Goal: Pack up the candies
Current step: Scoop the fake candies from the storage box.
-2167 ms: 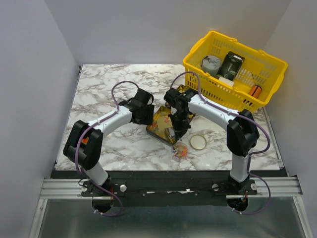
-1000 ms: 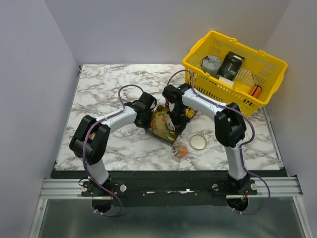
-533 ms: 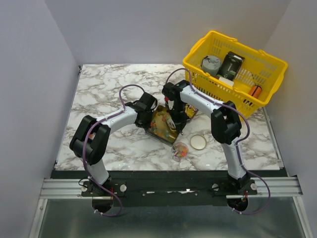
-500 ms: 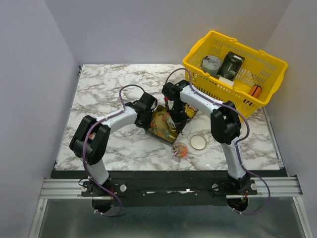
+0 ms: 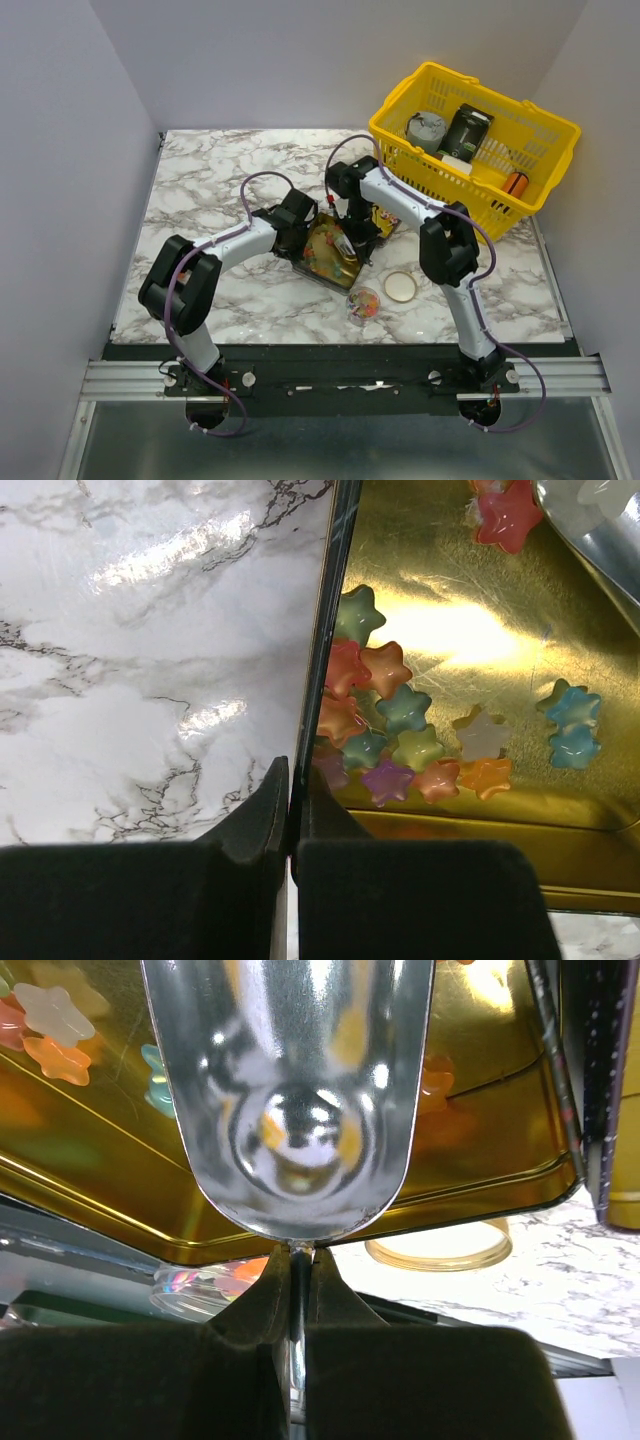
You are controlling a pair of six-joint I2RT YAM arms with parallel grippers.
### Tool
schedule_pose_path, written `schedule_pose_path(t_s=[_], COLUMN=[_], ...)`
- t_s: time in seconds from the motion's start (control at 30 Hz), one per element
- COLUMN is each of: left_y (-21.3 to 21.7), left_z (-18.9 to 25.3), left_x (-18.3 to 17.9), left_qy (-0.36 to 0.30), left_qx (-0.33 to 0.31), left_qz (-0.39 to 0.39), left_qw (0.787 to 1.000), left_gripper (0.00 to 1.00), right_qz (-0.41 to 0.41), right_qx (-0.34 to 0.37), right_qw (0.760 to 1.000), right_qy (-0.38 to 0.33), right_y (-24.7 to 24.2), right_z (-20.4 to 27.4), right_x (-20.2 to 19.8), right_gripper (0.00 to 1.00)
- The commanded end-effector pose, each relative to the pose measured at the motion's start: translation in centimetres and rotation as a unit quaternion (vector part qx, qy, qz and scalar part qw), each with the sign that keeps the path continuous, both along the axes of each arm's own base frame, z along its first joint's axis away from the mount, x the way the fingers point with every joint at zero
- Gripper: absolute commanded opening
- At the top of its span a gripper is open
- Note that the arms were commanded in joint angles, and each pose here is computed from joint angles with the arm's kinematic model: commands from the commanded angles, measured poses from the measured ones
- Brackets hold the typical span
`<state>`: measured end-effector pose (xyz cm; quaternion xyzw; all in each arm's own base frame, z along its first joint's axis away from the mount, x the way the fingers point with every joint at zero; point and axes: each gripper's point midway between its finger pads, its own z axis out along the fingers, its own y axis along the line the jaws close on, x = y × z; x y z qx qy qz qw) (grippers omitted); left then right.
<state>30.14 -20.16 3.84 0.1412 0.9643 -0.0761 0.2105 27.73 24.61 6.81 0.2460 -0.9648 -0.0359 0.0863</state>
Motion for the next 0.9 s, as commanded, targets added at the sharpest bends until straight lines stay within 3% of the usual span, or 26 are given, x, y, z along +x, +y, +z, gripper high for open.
schedule_pose_path(t_s=[0.0, 0.6, 0.87], left_y=[-2.8, -4.9, -5.5], left_z=[-0.1, 1.8, 2.4], left_x=[-1.8, -1.9, -1.6], left_qy=[0.011, -0.038, -0.053], left_qx=[-0.042, -0.077, -0.085], left_qz=[-0.040, -0.083, -0.092], left_qw=[0.998, 0.993, 0.991], left_gripper=[0.00, 0.00, 0.00], right_qz=[0.022, 0.059, 0.067], right_qx=[0.053, 0.132, 0.129], right_qw=[0.996, 0.988, 0.989], right_qy=[-0.075, -0.045, -0.033], right_y=[3.2, 6.7, 7.2], right_z=[-3.8, -4.2, -4.3], right_x=[5.2, 4.6, 3.1], right_gripper=[0.01, 0.01, 0.01])
